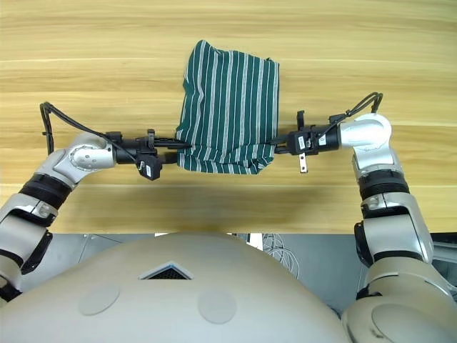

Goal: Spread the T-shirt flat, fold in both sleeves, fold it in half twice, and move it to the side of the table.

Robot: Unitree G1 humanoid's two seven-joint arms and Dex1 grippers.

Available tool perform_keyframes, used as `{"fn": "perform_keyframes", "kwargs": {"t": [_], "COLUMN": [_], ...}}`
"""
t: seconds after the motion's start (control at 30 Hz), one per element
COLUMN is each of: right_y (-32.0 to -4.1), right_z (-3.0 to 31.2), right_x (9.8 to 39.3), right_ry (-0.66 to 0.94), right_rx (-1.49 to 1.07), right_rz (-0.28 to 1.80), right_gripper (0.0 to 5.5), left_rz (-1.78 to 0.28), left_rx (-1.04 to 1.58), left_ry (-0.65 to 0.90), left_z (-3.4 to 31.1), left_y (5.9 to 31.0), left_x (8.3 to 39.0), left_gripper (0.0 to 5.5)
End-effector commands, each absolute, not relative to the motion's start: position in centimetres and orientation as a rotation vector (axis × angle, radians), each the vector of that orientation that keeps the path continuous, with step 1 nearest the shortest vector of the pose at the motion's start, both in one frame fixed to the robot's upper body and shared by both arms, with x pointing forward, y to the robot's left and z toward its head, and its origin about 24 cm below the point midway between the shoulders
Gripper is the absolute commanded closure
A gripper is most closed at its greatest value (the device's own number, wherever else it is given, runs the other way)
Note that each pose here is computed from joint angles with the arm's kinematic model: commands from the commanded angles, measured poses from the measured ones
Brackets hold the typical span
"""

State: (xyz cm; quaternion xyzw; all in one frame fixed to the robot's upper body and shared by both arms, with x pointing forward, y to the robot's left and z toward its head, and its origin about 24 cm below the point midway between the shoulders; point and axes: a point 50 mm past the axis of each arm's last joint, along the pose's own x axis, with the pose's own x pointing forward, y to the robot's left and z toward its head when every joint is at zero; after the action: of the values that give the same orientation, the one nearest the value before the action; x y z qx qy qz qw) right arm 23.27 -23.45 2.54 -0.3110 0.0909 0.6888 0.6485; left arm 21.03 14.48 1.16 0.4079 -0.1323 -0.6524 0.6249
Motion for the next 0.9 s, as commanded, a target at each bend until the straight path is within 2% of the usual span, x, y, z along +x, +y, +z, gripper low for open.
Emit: {"fn": "perform_keyframes", "kwargs": {"t": [0.03, 0.17, 0.33, 0.47, 0.6, 0.7, 0.77, 0.9], "right_y": [-23.2, -22.9, -22.6, -23.4, -24.1, -23.6, -23.1, -23.1], "right_z": [2.8, 2.9, 3.8, 4.9, 5.7, 5.9, 5.8, 5.9], "right_x": [23.6, 23.7, 23.4, 20.9, 18.5, 16.8, 16.8, 18.8], "right_ry": [0.191, 0.164, 0.102, 0.084, 0.072, 0.065, 0.069, 0.087], "right_rx": [-0.725, -0.700, -0.616, -0.477, -0.401, -0.361, -0.351, -0.289], "right_rz": [1.560, 1.557, 1.577, 1.632, 1.641, 1.672, 1.684, 1.672], "right_gripper": [5.40, 5.40, 5.40, 5.40, 5.40, 5.40, 5.40, 5.40], "left_rz": [-1.519, -1.462, -1.432, -1.437, -1.444, -1.461, -1.466, -1.465], "left_rx": [0.852, 0.706, 0.617, 0.524, 0.482, 0.457, 0.456, 0.440], "left_ry": [-0.224, -0.224, -0.213, -0.174, -0.070, -0.019, -0.038, -0.048], "left_z": [0.8, 2.9, 4.7, 5.8, 5.7, 5.6, 6.2, 7.5], "left_y": [14.9, 15.8, 17.1, 18.2, 19.6, 19.6, 19.0, 18.6], "left_x": [20.6, 21.2, 21.1, 18.6, 15.1, 13.6, 14.7, 19.5], "left_gripper": [4.95, 5.50, 5.50, 5.50, 5.50, 5.50, 5.50, 5.50]}}
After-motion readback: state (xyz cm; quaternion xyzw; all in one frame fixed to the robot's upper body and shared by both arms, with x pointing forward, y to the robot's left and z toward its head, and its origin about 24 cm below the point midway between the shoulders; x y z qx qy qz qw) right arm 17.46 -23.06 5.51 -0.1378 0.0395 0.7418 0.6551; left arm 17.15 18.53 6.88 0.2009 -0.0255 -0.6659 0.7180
